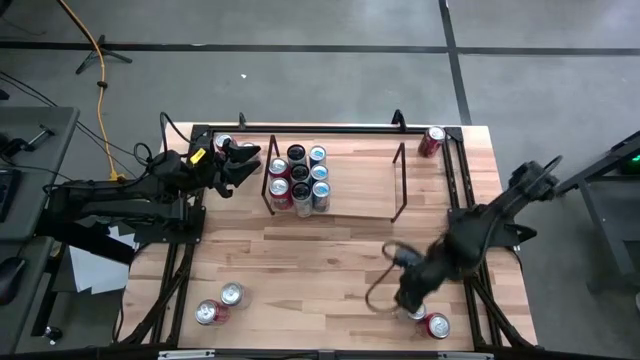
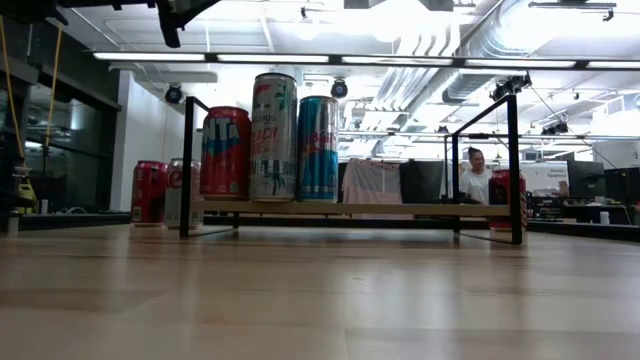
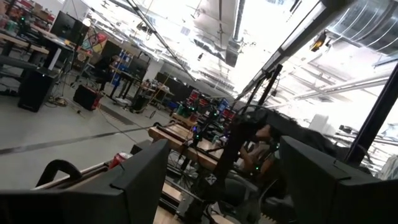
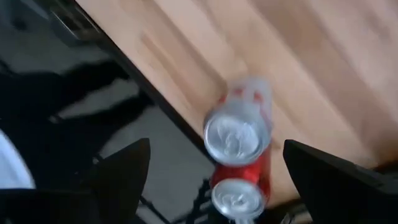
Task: Place canned beverage on shelf
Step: Put the bottom right red-silver soda can on the shelf
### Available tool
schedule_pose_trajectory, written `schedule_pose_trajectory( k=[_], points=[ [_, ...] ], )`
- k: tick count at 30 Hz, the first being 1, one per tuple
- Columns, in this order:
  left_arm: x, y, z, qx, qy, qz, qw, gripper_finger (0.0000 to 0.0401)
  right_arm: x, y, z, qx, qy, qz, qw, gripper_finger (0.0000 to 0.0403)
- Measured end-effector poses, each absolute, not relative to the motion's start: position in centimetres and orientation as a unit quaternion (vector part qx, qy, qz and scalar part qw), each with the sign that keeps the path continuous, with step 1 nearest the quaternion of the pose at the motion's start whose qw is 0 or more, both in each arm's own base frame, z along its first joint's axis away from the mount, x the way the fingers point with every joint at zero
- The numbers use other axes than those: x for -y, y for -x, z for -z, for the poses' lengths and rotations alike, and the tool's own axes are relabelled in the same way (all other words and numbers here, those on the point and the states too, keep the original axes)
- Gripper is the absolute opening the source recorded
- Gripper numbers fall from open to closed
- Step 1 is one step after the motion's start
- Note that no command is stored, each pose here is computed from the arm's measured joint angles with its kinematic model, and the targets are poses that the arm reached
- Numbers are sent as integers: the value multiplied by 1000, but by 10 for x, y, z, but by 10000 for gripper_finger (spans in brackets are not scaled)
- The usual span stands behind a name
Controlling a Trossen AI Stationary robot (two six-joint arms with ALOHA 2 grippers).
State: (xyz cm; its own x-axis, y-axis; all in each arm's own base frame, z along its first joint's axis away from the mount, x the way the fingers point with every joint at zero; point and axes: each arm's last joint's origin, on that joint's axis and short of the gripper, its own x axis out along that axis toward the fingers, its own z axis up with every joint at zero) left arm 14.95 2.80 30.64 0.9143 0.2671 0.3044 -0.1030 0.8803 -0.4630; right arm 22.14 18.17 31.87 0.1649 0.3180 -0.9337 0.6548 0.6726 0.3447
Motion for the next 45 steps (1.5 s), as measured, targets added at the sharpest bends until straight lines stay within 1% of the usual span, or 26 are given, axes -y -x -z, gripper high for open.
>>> schedule_pose_trajectory(
  k=[3,6,10,13,17,25,32,36,39,43,45],
  points=[
    [-28,-150,-306,183,224,-97,952,262,-205,-229,-306,-662,-375,134,635,353],
    [-28,-150,-306,182,224,-97,952,262,-221,-239,-296,-676,-356,150,628,353],
    [-28,-150,-306,183,225,-97,952,262,-229,-246,-283,-707,-313,205,600,353],
    [-28,-150,-306,184,235,-95,950,262,-233,-250,-274,-730,-292,220,577,353],
    [-28,-150,-306,183,237,-92,950,262,-240,-252,-262,-738,-278,218,575,353],
    [-28,-150,-306,182,240,-86,950,262,-243,-257,-245,-741,-259,247,569,353],
    [-27,-150,-306,182,240,-86,950,262,-249,-263,-223,-751,-244,265,553,353],
    [-27,-150,-306,182,239,-85,950,262,-250,-264,-219,-755,-240,265,549,353],
    [-27,-150,-306,182,239,-86,950,262,-250,-264,-219,-755,-237,265,551,341],
    [-27,-150,-306,182,238,-86,950,262,-249,-264,-223,-766,-214,235,559,298],
    [-27,-150,-306,182,238,-86,950,262,-248,-266,-229,-772,-199,213,565,293]
  ],
)
